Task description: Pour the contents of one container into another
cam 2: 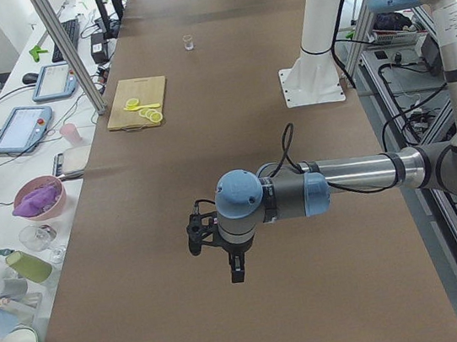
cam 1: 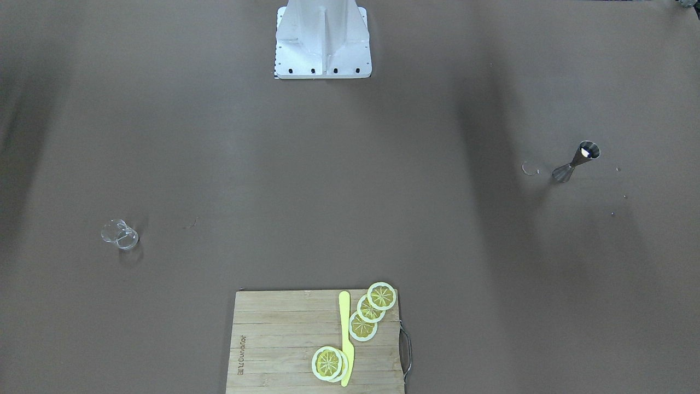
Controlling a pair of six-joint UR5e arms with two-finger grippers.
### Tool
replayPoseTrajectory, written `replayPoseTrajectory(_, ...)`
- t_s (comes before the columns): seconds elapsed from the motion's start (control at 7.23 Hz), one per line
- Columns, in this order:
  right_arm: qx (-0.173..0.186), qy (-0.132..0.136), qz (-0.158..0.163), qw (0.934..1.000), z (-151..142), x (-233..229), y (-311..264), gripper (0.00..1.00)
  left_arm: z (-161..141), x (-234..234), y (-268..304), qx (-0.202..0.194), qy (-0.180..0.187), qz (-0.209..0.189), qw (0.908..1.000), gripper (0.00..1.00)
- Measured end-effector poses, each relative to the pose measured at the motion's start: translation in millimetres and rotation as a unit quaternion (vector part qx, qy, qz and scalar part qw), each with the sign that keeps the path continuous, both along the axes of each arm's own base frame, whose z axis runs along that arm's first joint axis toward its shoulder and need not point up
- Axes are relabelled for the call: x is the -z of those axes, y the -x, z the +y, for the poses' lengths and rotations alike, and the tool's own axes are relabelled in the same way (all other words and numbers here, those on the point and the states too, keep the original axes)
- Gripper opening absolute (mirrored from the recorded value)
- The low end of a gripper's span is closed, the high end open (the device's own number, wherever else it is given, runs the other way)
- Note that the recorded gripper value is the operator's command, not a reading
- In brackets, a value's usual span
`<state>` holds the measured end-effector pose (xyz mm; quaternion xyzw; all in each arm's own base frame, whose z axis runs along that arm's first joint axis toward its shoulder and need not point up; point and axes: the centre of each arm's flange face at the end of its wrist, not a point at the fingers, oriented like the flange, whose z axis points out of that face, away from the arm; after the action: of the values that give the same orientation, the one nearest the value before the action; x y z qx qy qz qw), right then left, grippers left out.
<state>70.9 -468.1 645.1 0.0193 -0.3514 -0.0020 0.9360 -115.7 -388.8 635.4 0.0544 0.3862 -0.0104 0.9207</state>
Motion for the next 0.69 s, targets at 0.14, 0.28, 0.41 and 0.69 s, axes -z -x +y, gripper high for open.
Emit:
replayPoseTrajectory(0.14, 0.0, 0.0, 0.007, 1.0, 0.9, -1.1, -1.2, 1.0, -0.1, -0.1, -0.1, 0.0, 0.0, 0.0, 1.0, 0.98)
replayPoseTrajectory(0.28, 0.0, 0.001, 0.014, 0.9999, 2.1, -2.3, -2.3, 1.0, -0.2, 0.1, -0.1, 0.0, 0.0, 0.001, 1.0, 0.98)
replayPoseTrajectory(0.41, 0.0, 0.002, 0.021, 0.9998, 3.2, -4.9, -3.1, 1.0, -0.2, 0.2, 0.0, 0.0, 0.0, 0.001, 1.0, 0.98)
replayPoseTrajectory(0.69, 0.001, 0.004, 0.025, 0.9997, 4.6, -7.3, -3.5, 1.0, -0.2, 0.8, 0.0, 0.0, 0.0, 0.001, 1.0, 0.98)
